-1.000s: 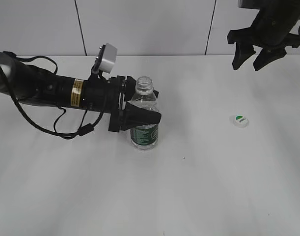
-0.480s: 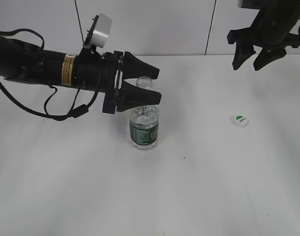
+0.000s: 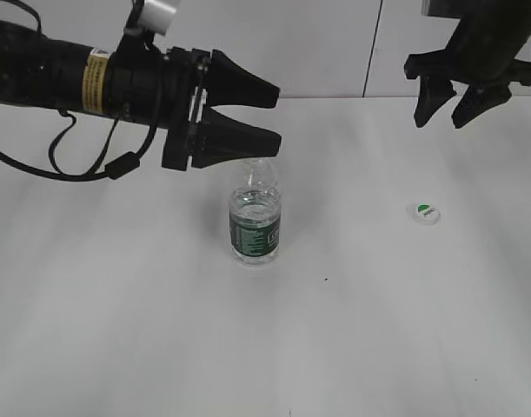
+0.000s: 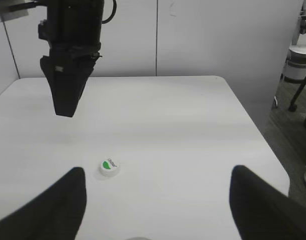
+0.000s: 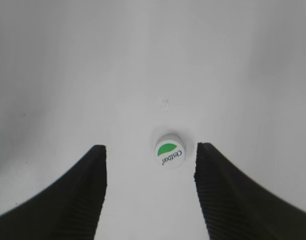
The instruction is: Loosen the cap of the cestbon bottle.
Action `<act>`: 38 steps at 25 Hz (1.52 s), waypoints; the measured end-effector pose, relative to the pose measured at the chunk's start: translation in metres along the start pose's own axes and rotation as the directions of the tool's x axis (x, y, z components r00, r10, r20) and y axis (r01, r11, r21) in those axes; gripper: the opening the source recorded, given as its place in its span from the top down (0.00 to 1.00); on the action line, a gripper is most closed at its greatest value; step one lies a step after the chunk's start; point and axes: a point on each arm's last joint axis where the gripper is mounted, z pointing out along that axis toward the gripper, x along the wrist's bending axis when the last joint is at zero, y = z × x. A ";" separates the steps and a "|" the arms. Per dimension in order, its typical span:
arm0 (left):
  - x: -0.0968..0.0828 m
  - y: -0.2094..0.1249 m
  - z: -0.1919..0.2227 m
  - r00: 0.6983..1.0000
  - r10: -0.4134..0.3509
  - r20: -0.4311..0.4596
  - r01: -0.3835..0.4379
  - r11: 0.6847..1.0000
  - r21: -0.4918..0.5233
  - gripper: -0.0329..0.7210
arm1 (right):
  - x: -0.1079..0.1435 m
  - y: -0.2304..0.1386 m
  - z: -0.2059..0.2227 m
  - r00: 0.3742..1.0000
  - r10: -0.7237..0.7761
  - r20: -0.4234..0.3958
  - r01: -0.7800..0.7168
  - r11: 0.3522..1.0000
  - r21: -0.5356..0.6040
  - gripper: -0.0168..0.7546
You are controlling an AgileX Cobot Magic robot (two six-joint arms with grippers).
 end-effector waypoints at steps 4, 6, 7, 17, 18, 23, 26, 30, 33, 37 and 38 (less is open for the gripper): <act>0.006 0.018 -0.013 0.987 0.043 -0.158 -0.030 0.996 0.082 0.25 | 0.002 0.004 -0.013 1.000 -0.008 -0.005 0.008 1.000 0.014 0.42; 0.012 0.025 -0.023 0.955 0.092 -0.282 -0.045 0.985 0.167 0.25 | 0.004 0.008 -0.023 1.000 -0.014 -0.006 0.014 1.000 -0.005 0.42; 0.015 0.028 -0.028 0.933 0.130 -0.336 -0.056 0.974 0.221 0.25 | 0.004 0.011 -0.027 1.000 -0.016 -0.006 0.016 1.000 -0.018 0.42; 0.046 0.035 -0.085 0.559 0.328 -0.761 0.113 0.880 0.462 0.25 | 0.010 0.021 -0.046 0.999 -0.016 -0.042 0.013 0.996 -0.088 0.42; 0.050 0.034 -0.093 0.482 0.351 -0.803 0.152 0.869 0.471 0.25 | 0.011 0.021 -0.046 0.999 -0.015 -0.046 0.011 0.996 -0.088 0.42; 0.055 0.030 -0.143 0.023 0.395 -0.918 0.409 0.834 0.369 0.25 | 0.012 0.021 -0.046 0.998 -0.010 -0.067 0.004 0.996 -0.089 0.42; 0.052 0.023 -0.159 -0.108 0.335 -0.936 0.503 0.831 0.239 0.25 | 0.015 0.021 -0.047 0.996 -0.003 -0.091 -0.005 0.996 -0.090 0.42; 0.045 0.008 -0.163 -0.170 0.166 -0.971 0.611 0.791 0.028 0.25 | 0.017 0.022 -0.047 0.993 0.005 -0.120 -0.016 0.996 -0.091 0.42; 0.042 0.000 -0.153 -0.118 0.032 -0.993 0.670 0.740 -0.056 0.25 | 0.018 0.022 -0.047 0.992 0.008 -0.130 -0.019 0.996 -0.091 0.42; 0.035 -0.006 -0.135 0.017 -0.055 -0.998 0.748 0.663 -0.024 0.27 | 0.018 0.021 -0.050 0.991 0.006 -0.131 -0.019 0.995 -0.097 0.42; 0.031 -0.009 -0.132 0.039 -0.070 -0.997 0.776 0.631 -0.014 0.28 | 0.019 0.021 -0.052 0.992 0.005 -0.130 -0.018 0.995 -0.101 0.42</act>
